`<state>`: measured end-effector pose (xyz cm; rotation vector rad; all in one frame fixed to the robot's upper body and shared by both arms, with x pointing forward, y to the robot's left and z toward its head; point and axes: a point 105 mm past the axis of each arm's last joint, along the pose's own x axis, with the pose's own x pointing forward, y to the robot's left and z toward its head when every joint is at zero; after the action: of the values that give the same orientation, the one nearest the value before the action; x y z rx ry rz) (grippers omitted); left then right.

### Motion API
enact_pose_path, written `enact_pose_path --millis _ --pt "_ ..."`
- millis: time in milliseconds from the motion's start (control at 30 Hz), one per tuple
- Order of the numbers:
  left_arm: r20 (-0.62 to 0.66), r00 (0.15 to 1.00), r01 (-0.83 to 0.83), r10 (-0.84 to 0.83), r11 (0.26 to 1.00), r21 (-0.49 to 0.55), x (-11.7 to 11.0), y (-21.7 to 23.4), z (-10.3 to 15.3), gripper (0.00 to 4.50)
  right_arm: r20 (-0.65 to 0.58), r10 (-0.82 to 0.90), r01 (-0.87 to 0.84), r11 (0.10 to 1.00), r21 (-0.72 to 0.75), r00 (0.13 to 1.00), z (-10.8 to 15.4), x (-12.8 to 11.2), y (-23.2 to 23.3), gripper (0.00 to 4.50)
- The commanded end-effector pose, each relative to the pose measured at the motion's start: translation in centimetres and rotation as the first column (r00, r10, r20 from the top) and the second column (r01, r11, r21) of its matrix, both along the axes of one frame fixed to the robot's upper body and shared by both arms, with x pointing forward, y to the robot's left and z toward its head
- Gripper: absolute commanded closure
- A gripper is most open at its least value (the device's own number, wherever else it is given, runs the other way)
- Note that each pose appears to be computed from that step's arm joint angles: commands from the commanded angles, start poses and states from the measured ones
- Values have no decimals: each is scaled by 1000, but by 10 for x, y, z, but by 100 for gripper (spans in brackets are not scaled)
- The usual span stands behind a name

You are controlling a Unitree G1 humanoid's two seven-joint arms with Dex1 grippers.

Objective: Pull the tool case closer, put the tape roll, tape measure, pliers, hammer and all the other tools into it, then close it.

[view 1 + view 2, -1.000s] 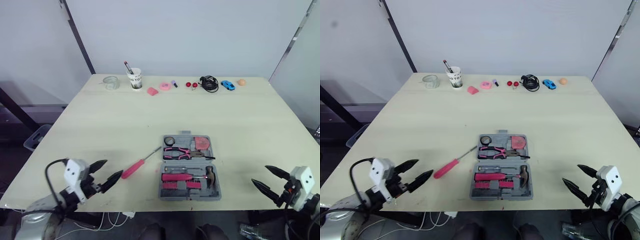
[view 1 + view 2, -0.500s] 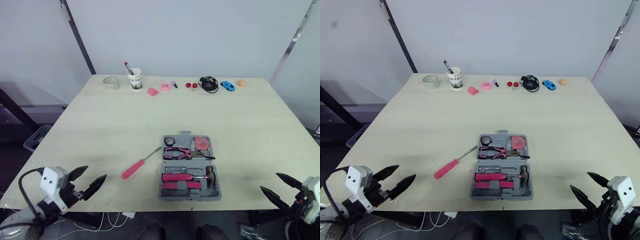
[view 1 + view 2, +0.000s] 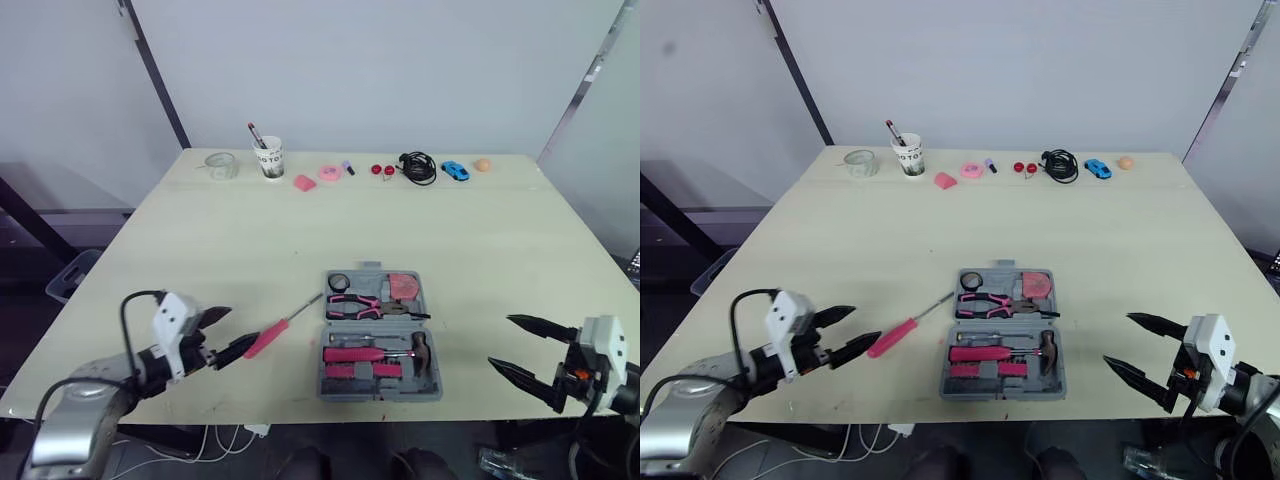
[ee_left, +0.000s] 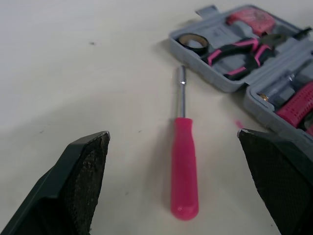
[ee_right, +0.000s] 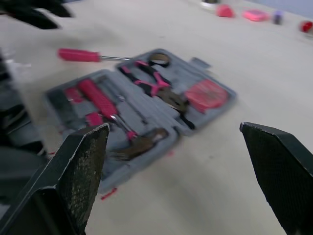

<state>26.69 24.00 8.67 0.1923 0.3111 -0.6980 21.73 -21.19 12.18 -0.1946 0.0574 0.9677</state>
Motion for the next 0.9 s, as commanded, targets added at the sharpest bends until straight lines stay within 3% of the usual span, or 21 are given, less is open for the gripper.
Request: enact_pose_path --millis 33,367,833,900 --pt "-57 997 51 -47 997 56 6 -7 -7 4 27 120 -120 993 -7 992 9 -2 14 0" --pt "-164 984 86 -65 988 125 24 -35 -36 4 75 265 -263 964 -26 961 16 3 39 0" --pt "-221 975 58 -24 987 153 42 -56 -59 4 107 260 -257 965 -48 960 16 5 45 0" --pt "-229 973 49 -13 987 153 42 -54 -59 55 114 263 -259 965 -45 958 18 5 48 0"
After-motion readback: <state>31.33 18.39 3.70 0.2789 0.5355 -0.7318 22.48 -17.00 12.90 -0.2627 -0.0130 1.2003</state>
